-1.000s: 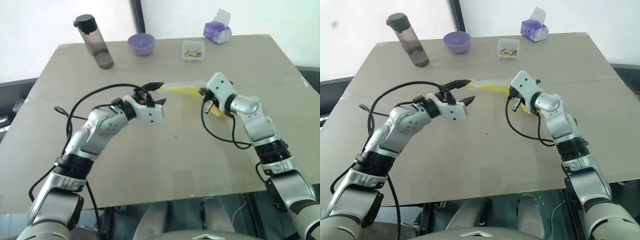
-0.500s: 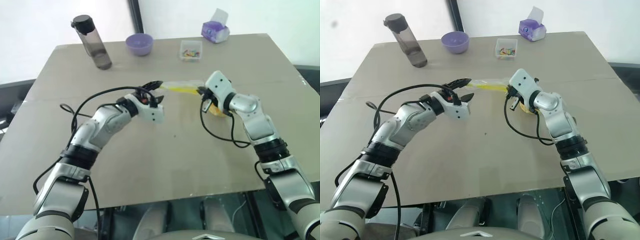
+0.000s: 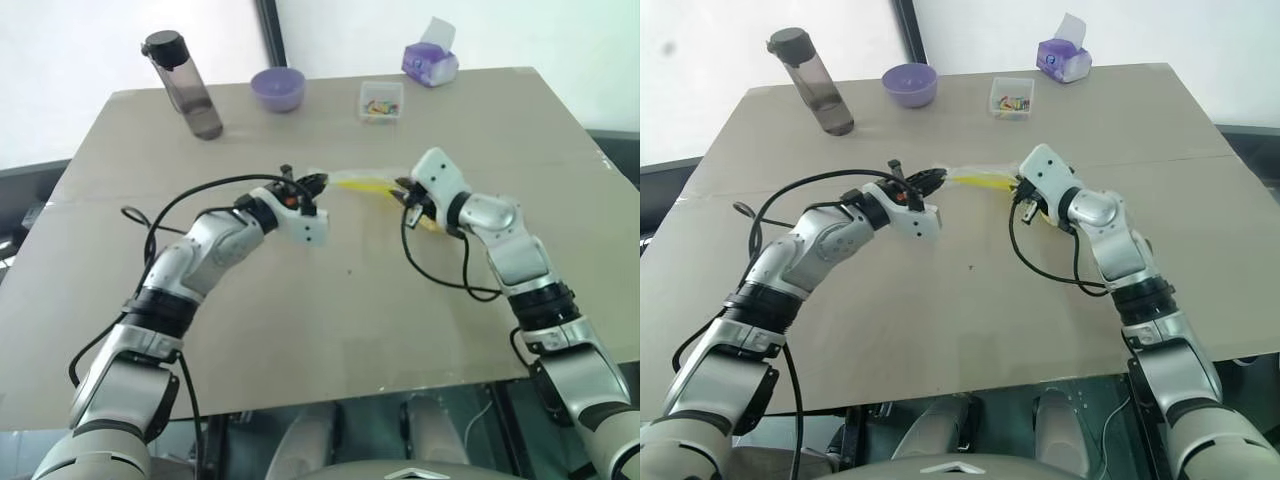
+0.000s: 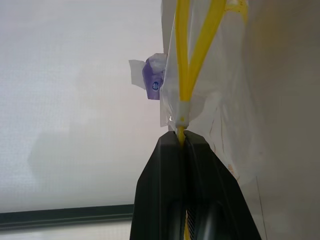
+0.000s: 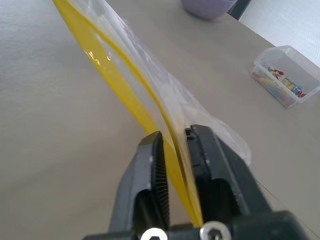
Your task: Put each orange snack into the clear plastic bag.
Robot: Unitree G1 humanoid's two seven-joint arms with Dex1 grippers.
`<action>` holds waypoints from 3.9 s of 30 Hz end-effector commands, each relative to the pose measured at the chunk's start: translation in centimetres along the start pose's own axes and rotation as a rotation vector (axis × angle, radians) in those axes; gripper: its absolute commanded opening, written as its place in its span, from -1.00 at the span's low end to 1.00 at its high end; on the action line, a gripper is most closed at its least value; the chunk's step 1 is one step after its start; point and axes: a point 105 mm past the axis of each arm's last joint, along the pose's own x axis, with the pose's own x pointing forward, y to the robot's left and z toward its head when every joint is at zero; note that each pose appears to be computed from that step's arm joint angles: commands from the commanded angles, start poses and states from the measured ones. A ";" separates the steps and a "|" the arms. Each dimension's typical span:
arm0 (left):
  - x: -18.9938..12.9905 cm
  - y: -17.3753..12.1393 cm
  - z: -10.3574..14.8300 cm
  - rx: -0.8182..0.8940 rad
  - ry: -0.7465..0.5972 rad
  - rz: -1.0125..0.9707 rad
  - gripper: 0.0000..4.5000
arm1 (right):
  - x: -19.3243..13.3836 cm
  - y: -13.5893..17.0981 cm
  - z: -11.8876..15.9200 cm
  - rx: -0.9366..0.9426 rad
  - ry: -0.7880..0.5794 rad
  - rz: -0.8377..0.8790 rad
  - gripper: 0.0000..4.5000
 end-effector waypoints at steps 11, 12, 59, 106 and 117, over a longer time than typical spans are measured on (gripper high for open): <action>0.5 -0.5 0.5 -0.768 0.061 0.036 -1.00 | -2.2 -1.6 7.0 -0.152 -0.283 -0.109 0.08; 0.5 -0.5 0.4 -0.795 0.065 0.036 -1.00 | -2.3 -1.1 6.7 -0.154 -0.284 -0.085 0.08; 0.6 -1.8 3.8 -0.657 -0.028 -0.053 -1.00 | 1.0 0.8 1.1 -0.462 -0.065 0.022 0.96; 2.1 -2.3 1.7 -0.744 0.135 0.020 -1.00 | -6.1 -0.1 -8.1 0.571 0.135 0.027 -0.91; 2.3 -3.5 2.3 -0.698 0.110 -0.019 -1.00 | -6.9 -1.5 -2.1 0.548 -0.027 0.138 -0.91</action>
